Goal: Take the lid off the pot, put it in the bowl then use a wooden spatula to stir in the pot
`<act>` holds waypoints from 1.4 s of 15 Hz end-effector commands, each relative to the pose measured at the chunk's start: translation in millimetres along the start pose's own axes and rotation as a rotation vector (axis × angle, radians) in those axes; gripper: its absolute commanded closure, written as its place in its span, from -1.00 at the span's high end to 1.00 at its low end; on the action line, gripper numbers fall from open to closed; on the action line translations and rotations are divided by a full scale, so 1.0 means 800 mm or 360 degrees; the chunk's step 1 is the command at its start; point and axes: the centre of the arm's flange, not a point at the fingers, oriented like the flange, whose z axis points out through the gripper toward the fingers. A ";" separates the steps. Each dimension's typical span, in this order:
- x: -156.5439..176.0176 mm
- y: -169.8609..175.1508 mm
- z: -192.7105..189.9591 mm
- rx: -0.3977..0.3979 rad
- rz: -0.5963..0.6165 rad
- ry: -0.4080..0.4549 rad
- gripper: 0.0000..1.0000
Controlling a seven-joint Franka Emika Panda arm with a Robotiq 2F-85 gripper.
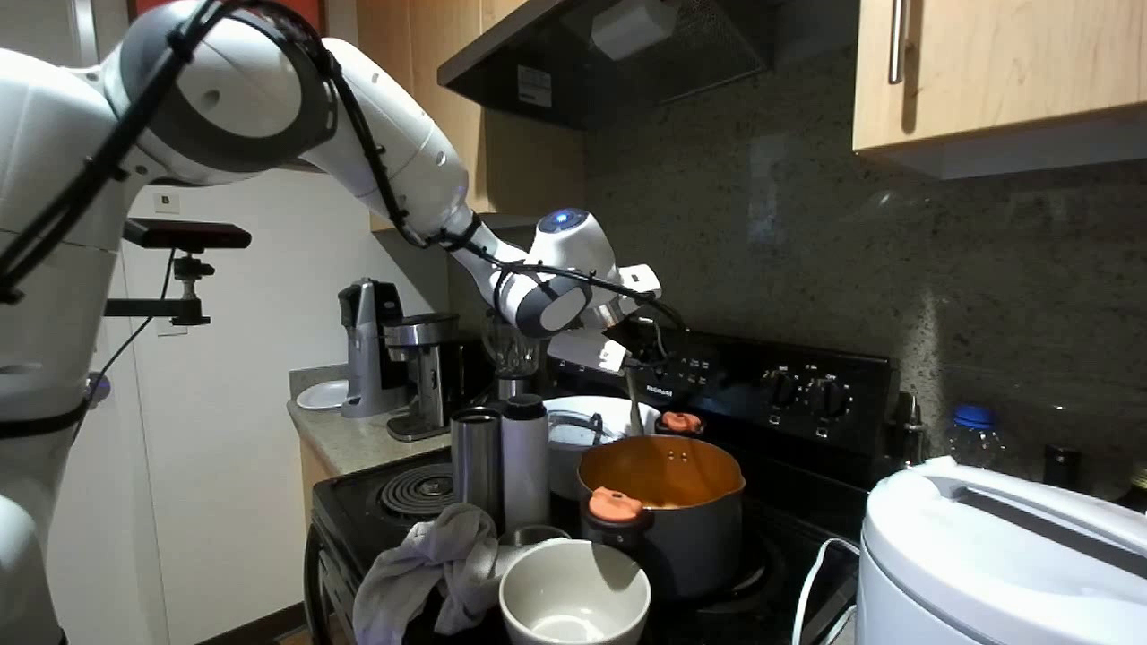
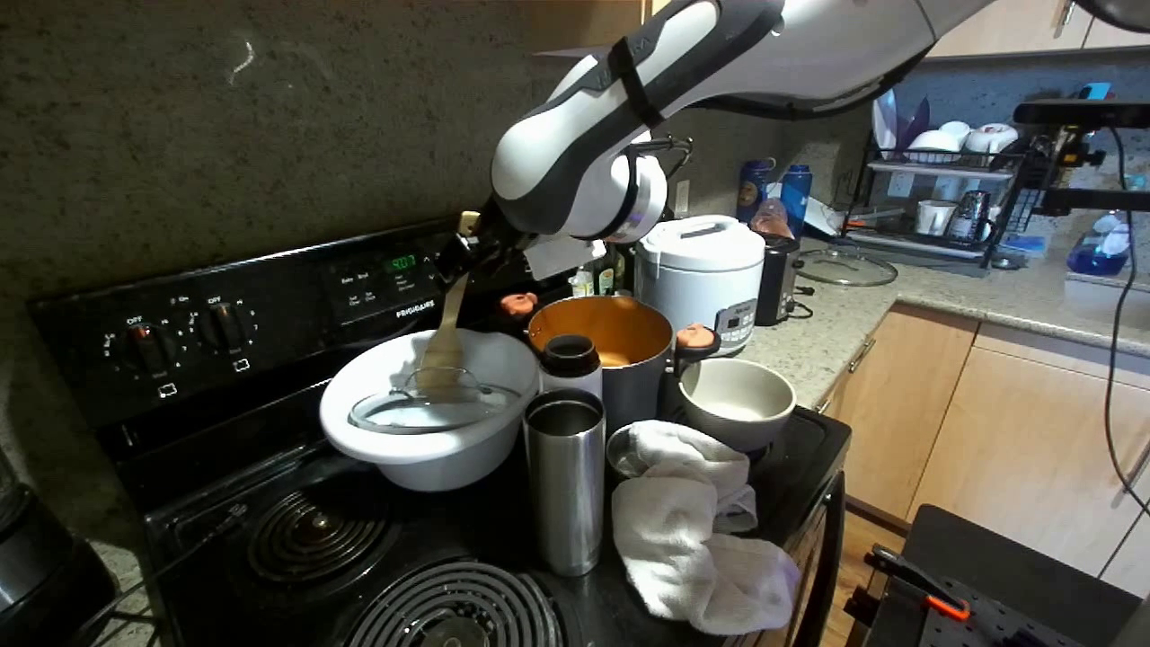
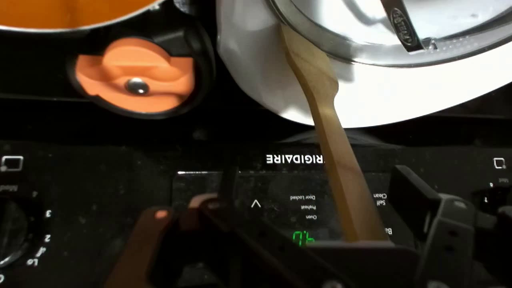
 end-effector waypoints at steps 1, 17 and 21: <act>-0.012 -0.001 -0.007 -0.0037 -0.0019 -0.0005 1.00; -0.078 0.019 0.012 -0.0111 -0.0054 -0.0269 1.00; -0.088 0.017 0.015 -0.0147 -0.0074 -0.0336 1.00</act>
